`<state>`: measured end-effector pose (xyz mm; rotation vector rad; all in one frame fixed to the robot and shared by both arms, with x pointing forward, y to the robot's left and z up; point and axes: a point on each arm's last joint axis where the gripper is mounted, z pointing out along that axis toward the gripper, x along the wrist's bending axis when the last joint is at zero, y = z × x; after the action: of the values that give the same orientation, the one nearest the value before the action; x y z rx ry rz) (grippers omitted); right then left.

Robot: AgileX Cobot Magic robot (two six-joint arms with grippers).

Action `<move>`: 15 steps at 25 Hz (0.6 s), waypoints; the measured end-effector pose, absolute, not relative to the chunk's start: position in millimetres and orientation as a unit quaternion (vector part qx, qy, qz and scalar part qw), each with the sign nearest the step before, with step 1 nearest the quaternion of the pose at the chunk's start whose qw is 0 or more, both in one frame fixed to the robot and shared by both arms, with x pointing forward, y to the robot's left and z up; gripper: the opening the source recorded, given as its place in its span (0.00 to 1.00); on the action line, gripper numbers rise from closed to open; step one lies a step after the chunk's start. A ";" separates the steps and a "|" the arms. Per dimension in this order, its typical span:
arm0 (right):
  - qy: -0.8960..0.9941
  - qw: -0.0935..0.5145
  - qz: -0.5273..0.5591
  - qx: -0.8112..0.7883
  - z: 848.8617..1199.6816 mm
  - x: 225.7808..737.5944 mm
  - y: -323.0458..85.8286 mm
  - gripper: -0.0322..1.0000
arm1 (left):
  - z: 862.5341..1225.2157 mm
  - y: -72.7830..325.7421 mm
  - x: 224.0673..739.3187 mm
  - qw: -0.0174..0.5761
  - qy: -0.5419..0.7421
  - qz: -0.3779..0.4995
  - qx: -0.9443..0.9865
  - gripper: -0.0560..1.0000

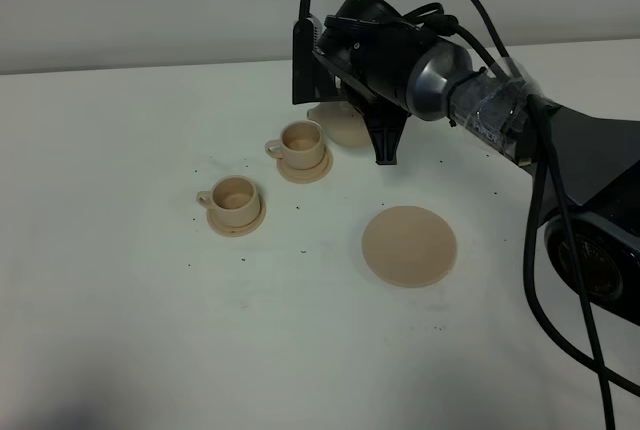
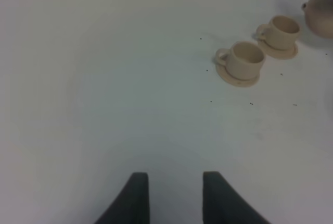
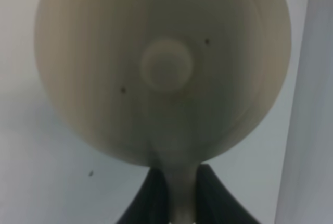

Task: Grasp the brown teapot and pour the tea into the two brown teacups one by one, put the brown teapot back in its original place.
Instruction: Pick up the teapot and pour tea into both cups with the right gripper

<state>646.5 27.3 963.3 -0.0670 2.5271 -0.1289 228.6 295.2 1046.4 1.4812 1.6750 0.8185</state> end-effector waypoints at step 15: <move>0.941 0.320 -0.074 -0.083 954.0 646.2 35.3 0.14 | 1046.4 295.2 228.6 0.371 0.653 0.319 0.578 0.31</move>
<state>646.2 35.3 954.0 -0.2188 2.4727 -0.1936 228.6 295.2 1046.4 1.4812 1.6750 0.8185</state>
